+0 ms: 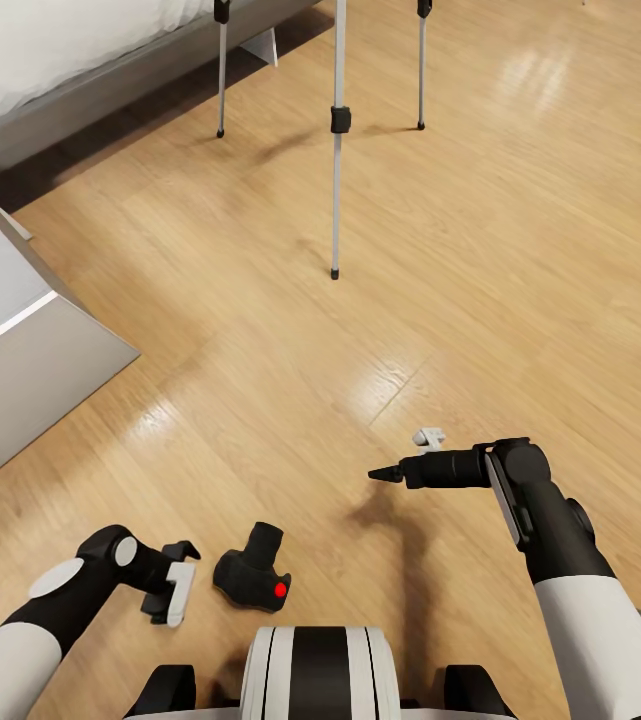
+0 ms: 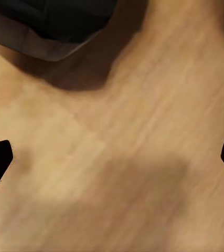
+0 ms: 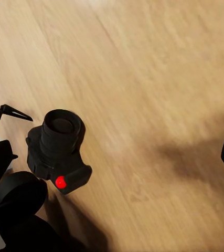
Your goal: Attach the digital camera to the camera tripod in the bedroom.
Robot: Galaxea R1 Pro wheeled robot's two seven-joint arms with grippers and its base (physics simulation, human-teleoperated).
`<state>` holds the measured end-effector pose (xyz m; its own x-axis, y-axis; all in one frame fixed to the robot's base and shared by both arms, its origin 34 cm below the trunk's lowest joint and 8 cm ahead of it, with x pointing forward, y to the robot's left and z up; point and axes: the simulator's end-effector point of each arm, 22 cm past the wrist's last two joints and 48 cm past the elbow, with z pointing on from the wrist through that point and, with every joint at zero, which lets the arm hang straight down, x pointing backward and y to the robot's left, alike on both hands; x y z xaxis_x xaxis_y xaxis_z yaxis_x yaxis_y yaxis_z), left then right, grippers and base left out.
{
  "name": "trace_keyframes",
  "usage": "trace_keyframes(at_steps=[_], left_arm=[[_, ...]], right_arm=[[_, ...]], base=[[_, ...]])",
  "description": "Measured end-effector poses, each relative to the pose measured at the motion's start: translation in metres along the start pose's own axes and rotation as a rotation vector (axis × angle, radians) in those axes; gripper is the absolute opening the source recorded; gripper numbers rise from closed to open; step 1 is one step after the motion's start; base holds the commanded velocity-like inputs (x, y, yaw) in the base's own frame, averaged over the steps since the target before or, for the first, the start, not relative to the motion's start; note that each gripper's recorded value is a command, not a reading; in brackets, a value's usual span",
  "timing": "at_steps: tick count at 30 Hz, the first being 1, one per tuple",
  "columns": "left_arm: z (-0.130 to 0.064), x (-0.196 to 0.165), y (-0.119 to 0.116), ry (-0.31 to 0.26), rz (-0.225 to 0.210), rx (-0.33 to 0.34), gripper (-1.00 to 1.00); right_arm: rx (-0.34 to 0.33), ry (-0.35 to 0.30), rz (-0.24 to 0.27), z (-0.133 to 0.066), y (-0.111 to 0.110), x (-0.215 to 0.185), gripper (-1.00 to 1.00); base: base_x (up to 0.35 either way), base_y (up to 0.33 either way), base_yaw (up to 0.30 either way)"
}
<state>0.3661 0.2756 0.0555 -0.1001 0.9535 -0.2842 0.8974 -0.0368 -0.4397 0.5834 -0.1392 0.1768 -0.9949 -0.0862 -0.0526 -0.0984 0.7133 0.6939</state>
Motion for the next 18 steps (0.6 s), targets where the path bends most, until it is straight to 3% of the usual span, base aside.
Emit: trace_keyframes(at_steps=[4,10,18], left_arm=[[-0.001,-0.001,0.005,-0.001,-0.001,-0.009,1.00],[-0.015,-0.016,0.046,-0.016,0.011,-0.063,1.00],[-0.013,-0.040,0.060,-0.046,0.020,-0.071,1.00]], right_arm=[[0.000,0.000,0.000,0.000,0.000,0.000,1.00],[0.000,-0.002,0.002,-0.001,-0.001,0.000,1.00],[0.001,-0.003,0.003,-0.001,-0.002,0.000,1.00]], base=[[0.000,0.000,0.000],[0.000,0.000,0.000],[0.000,0.000,0.000]])
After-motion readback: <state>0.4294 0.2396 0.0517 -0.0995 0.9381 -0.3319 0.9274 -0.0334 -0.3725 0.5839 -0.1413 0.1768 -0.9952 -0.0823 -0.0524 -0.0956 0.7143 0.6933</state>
